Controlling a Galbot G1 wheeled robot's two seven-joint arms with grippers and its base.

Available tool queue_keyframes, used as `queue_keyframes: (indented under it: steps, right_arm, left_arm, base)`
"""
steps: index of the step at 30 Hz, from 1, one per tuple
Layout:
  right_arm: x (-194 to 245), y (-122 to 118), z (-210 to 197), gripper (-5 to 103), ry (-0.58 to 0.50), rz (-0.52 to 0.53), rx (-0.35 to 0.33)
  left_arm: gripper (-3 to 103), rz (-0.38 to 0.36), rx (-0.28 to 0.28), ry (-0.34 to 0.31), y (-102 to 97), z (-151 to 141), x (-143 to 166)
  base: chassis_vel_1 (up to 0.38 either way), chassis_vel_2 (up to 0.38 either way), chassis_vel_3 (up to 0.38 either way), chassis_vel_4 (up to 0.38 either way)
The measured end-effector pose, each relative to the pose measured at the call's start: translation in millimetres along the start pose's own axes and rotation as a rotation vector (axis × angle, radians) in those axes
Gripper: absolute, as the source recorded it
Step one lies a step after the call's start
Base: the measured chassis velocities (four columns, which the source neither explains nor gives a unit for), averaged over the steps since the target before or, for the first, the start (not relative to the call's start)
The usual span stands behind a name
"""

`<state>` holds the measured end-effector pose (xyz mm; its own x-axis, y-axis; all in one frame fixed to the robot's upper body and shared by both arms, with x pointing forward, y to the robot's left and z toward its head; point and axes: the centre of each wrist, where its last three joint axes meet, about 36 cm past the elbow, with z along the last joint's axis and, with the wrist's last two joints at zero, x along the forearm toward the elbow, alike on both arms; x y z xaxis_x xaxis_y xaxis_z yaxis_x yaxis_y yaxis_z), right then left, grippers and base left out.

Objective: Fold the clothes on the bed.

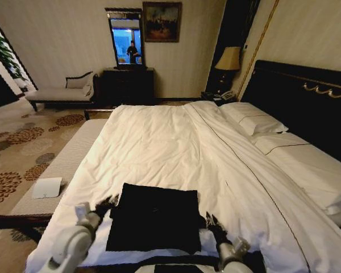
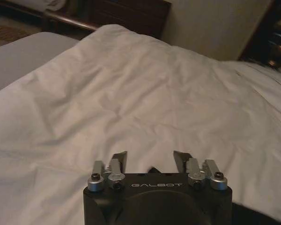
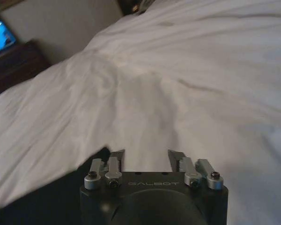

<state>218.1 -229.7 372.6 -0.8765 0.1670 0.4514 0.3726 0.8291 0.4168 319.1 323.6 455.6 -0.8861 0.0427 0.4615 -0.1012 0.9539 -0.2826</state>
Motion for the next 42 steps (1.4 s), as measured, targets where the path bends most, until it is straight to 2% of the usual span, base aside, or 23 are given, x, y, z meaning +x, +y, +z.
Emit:
queue_keyframes:
  steps: [2,4,5,6,7,9,10,12,14,16,18,23,26,27,30,31,33,36,37,39,42]
  right_arm:
    - [-8.6,4.2,-3.7,61,-0.005,0.019,-0.041]
    - [-23.2,14.4,-3.6,73,0.005,0.008,-0.053]
    - [-23.2,14.4,-3.6,73,0.005,0.008,-0.053]
    - [-30.2,20.1,-1.8,73,0.009,-0.003,-0.049]
    - [-33.9,23.2,0.8,78,0.012,-0.008,-0.046]
    - [-40.0,27.0,7.4,89,0.019,-0.011,-0.047]
    - [-40.0,27.0,7.4,89,0.019,-0.011,-0.047]
    - [-44.9,26.0,13.3,97,0.027,-0.007,-0.044]
    - [-48.9,22.7,18.2,99,0.035,0.002,-0.040]
    - [-49.9,21.8,19.2,100,0.036,0.004,-0.039]
    - [-54.4,17.7,23.5,100,0.041,0.018,-0.036]
    - [-61.7,16.6,26.8,100,0.044,0.029,-0.044]
    - [-64.7,17.8,25.2,100,0.049,0.031,-0.068]
    - [-64.9,17.9,24.9,100,0.050,0.032,-0.071]
    - [-66.6,16.6,23.2,100,0.051,0.034,-0.077]
    - [-66.6,16.6,23.2,100,0.051,0.034,-0.077]
    - [-69.0,14.7,24.3,100,0.053,0.041,-0.078]
    - [-68.9,14.6,24.7,100,0.054,0.043,-0.081]
    - [-68.5,13.7,24.9,100,0.059,0.046,-0.089]
    - [-68.4,13.5,24.9,100,0.061,0.047,-0.094]
    - [-69.0,11.1,24.3,100,0.062,0.055,-0.101]
  left_arm:
    - [70,-0.015,0.033,-0.005,1.3,6.5,-17.1]
    - [80,-0.037,0.059,0.003,-0.5,23.6,-30.1]
    - [80,-0.037,0.059,0.003,-0.5,23.6,-30.1]
    - [85,-0.046,0.066,0.004,-2.7,35.2,-39.1]
    - [85,-0.044,0.070,0.003,-5.1,42.7,-46.9]
    - [96,-0.043,0.089,0.005,-7.3,57.9,-68.6]
    - [96,-0.043,0.089,0.005,-7.3,57.9,-68.6]
    - [100,-0.049,0.108,0.008,-3.6,64.6,-85.4]
    - [100,-0.048,0.156,0.016,0.7,65.3,-100.7]
    - [100,-0.045,0.168,0.017,1.0,64.7,-103.3]
    - [100,-0.031,0.223,0.022,0.7,61.6,-117.1]
    - [102,-0.006,0.251,0.045,-3.3,68.1,-131.4]
    - [93,0.004,0.265,0.060,-8.5,73.8,-139.3]
    - [93,0.004,0.266,0.061,-9.2,74.5,-140.1]
    - [78,0.003,0.273,0.070,-14.9,81.9,-143.4]
    - [78,0.003,0.273,0.070,-14.9,81.9,-143.4]
    - [67,0.001,0.278,0.073,-16.4,86.0,-142.5]
    - [61,-0.001,0.277,0.074,-16.2,88.1,-141.1]
    - [51,-0.003,0.276,0.071,-16.6,89.9,-140.0]
    - [51,-0.004,0.276,0.069,-17.2,90.8,-139.6]
    - [34,-0.006,0.280,0.061,-19.7,92.7,-136.9]
  base:
    - [0.000,0.000,0.000,0.000]
    - [0.000,0.000,0.000,0.000]
    - [0.000,0.000,0.000,0.000]
    - [0.000,0.000,0.000,0.000]
    - [0.000,0.000,0.000,0.000]
    - [0.000,0.000,0.000,0.000]
    - [0.000,0.000,0.000,0.000]
    - [0.000,0.000,0.000,0.000]
    - [0.000,0.000,0.000,0.000]
    - [0.000,0.000,0.000,0.000]
    - [0.000,0.000,0.000,0.000]
    - [0.000,0.000,0.000,0.000]
    - [0.000,0.000,0.000,0.000]
    - [0.000,0.000,0.000,0.000]
    - [0.000,0.000,0.000,0.000]
    - [0.000,0.000,0.000,0.000]
    - [0.000,0.000,0.000,0.000]
    - [0.000,0.000,0.000,0.000]
    - [0.000,0.000,0.000,0.000]
    - [0.000,0.000,0.000,0.000]
    - [0.000,0.000,0.000,0.000]
